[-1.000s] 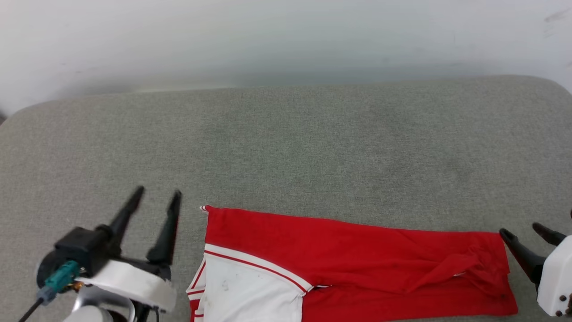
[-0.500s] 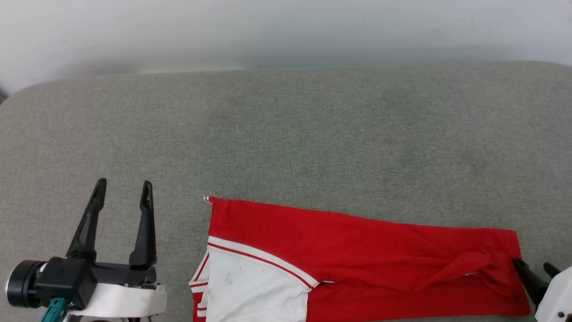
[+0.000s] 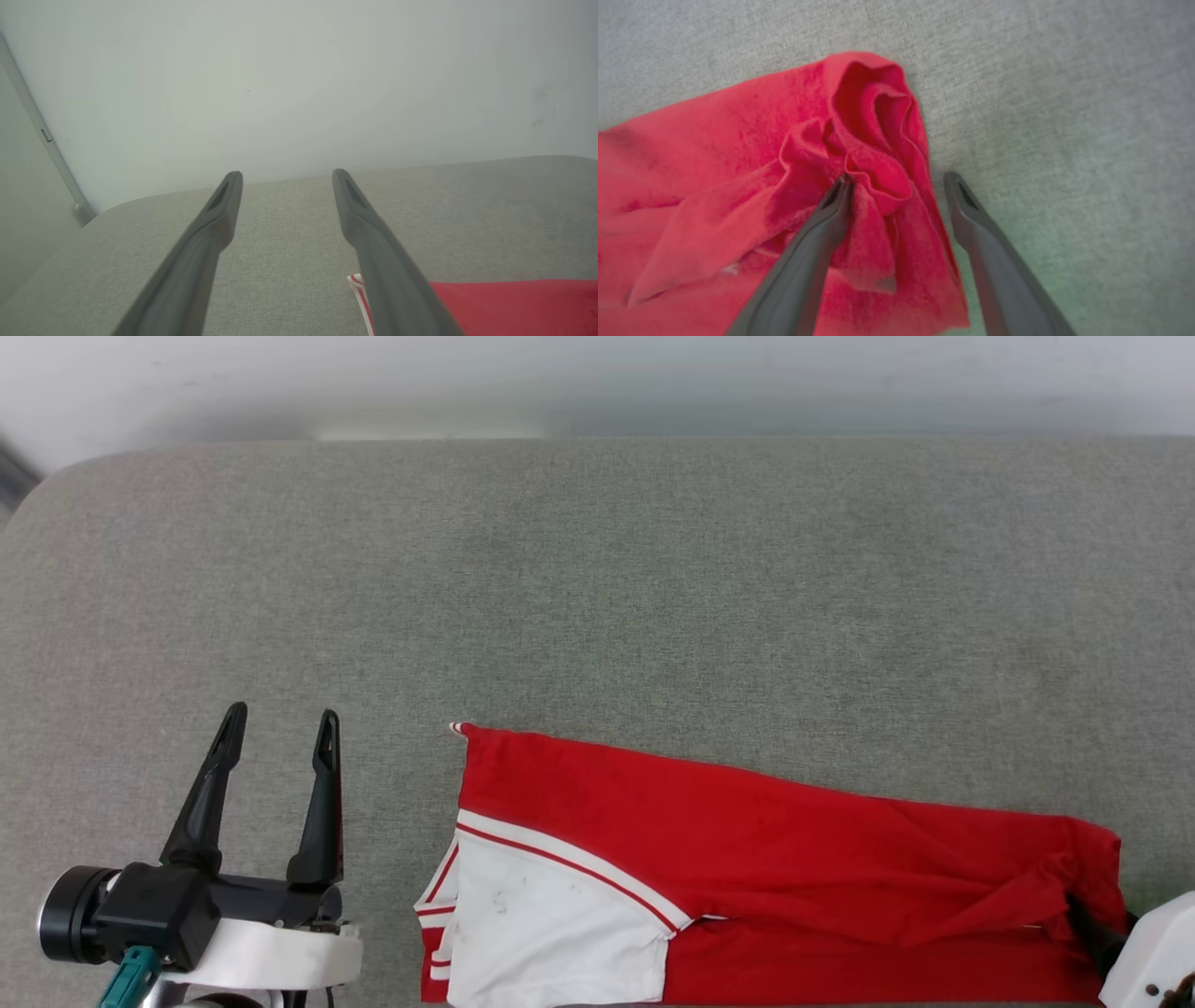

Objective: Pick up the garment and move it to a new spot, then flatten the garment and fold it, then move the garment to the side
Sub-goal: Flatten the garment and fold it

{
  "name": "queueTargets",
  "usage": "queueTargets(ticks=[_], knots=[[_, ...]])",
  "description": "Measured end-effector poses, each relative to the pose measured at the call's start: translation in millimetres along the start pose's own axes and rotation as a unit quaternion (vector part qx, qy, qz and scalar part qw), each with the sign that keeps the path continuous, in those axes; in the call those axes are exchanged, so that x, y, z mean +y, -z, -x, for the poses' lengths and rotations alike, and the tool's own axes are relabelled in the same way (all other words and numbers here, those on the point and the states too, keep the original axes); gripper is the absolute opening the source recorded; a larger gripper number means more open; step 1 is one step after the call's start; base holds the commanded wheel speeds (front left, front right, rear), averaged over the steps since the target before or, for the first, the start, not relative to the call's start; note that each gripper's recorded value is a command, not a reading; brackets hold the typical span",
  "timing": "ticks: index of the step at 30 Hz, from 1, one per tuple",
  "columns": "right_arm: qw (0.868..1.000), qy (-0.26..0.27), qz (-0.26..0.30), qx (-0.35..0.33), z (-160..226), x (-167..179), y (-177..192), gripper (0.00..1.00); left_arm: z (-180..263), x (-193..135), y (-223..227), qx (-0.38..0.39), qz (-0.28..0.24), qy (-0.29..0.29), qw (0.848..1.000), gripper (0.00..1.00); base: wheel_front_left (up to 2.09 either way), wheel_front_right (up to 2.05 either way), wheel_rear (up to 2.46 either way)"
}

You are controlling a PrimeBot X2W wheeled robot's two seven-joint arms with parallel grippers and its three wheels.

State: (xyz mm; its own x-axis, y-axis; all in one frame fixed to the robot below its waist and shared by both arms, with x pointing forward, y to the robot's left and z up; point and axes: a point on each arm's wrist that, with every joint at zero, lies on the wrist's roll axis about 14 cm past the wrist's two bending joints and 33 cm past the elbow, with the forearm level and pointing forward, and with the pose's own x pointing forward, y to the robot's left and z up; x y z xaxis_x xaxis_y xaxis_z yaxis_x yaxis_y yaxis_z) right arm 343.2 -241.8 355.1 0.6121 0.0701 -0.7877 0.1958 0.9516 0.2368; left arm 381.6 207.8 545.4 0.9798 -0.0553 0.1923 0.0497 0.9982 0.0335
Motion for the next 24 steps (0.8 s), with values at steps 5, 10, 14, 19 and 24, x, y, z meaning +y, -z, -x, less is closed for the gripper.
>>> queueTargets(ticks=[5,10,14,19,24], knots=[[1.0,-0.013,0.003,0.011,-4,9,6,0.32,1,2,1,0.001,0.0,-0.003,1.0,1.0,0.0,0.0,0.0],[0.999,-0.026,0.017,-0.012,1,17,5,0.0,4,-2,0,0.001,-0.001,0.005,1.0,1.0,0.0,0.0,0.0],[0.999,-0.008,0.016,-0.043,8,2,-10,0.0,3,-3,-2,-0.003,-0.001,0.008,1.0,1.0,0.0,0.0,0.0],[0.994,0.053,0.025,-0.087,25,-45,-42,0.0,1,-8,-2,-0.006,0.002,0.015,1.0,1.0,0.0,0.0,0.0],[0.988,0.098,0.041,-0.108,39,-76,-62,0.0,-1,-12,-1,-0.006,0.007,0.019,1.0,1.0,0.0,0.0,0.0]])
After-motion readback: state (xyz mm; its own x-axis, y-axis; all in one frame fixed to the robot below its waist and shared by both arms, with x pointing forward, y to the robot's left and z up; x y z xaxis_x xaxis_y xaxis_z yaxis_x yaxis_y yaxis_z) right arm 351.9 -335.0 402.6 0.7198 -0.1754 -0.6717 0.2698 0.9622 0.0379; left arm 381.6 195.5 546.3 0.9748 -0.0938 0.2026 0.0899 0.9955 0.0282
